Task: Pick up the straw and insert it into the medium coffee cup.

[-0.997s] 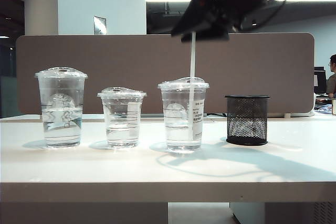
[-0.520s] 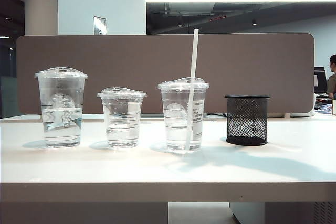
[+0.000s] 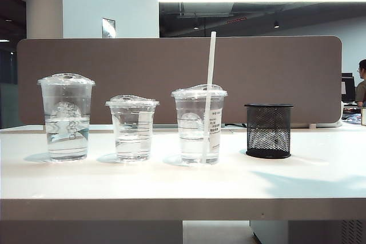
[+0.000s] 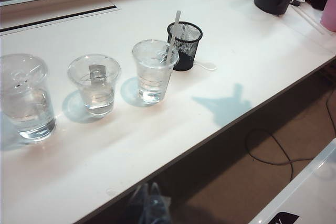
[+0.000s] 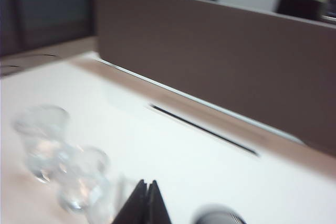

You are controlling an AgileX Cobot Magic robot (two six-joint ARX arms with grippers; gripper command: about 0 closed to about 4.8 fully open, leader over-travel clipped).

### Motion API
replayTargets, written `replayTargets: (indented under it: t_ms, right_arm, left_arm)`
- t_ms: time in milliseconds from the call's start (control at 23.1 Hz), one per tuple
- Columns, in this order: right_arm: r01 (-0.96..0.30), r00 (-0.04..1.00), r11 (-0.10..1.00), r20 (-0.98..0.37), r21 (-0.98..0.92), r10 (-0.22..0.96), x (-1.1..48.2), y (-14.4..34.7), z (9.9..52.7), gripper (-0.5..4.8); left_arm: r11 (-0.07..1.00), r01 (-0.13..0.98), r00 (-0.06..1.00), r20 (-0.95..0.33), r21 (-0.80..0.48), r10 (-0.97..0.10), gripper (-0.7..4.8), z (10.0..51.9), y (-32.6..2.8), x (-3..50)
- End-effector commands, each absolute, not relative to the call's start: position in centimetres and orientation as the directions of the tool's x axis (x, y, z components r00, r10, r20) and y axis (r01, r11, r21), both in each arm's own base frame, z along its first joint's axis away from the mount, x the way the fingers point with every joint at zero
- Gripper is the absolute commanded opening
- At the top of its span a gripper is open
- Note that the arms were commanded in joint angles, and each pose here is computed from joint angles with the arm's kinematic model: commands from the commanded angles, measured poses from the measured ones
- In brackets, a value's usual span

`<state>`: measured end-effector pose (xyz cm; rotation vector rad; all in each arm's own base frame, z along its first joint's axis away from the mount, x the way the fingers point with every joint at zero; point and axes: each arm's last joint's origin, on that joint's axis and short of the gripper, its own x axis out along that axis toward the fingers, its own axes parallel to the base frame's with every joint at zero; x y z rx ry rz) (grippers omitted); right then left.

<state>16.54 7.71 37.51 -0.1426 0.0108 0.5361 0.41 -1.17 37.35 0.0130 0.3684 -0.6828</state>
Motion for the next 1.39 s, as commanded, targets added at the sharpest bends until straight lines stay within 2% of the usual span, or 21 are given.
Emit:
replayTargets:
  t_ms: [43,217,347,477,564,780,1084,1214,1388]
  right_arm:
    - [-0.408,0.913,0.902,-0.065,-0.138,0.403,12.9,5.7,33.1,-0.04]
    - [-0.381,0.924,0.914,-0.070,-0.139,0.375,10.5,4.6,29.1,-0.01]
    - [-0.359,0.933,0.924,-0.087,-0.129,0.350,8.4,3.5,24.0,-0.01]
    - [-0.329,0.944,0.936,-0.049,-0.127,0.325,7.5,2.9,21.7,-0.01]
    - [-0.304,0.952,0.945,-0.010,-0.121,0.305,7.5,2.7,21.3,-0.01]
    - [-0.237,0.970,0.971,-0.040,0.031,0.239,7.9,2.1,20.6,-0.01]
    - [-0.323,0.932,0.944,-0.148,0.070,0.330,8.9,2.0,16.6,-0.01]
    - [-0.322,0.929,0.944,-0.166,0.073,0.330,9.2,2.0,15.6,-0.02]
    - [-0.238,0.953,0.970,-0.178,0.058,0.244,9.4,1.8,15.0,-0.02]
  left_arm:
    - [0.778,0.621,0.718,-0.328,-0.097,-0.614,-0.04,37.5,-1.2,0.4]
    - [0.778,0.621,0.718,-0.328,-0.097,-0.614,-0.04,37.5,-1.2,0.4]
    - [0.778,0.621,0.718,-0.327,-0.097,-0.614,-0.04,37.5,-1.2,0.4]
    - [0.778,0.621,0.718,-0.328,-0.097,-0.614,-0.04,37.5,-1.2,0.4]
    - [0.778,0.621,0.718,-0.327,-0.097,-0.614,-0.04,37.5,-1.2,0.4]
    - [0.778,0.621,0.717,-0.329,-0.098,-0.614,-0.04,37.5,-1.2,0.5]
    - [0.778,0.621,0.718,-0.328,-0.097,-0.614,-0.04,37.5,-1.2,0.4]
    - [0.778,0.621,0.718,-0.328,-0.097,-0.614,-0.04,37.5,-1.2,0.4]
    - [0.778,0.621,0.718,-0.328,-0.097,-0.614,-0.04,37.5,-1.2,0.4]
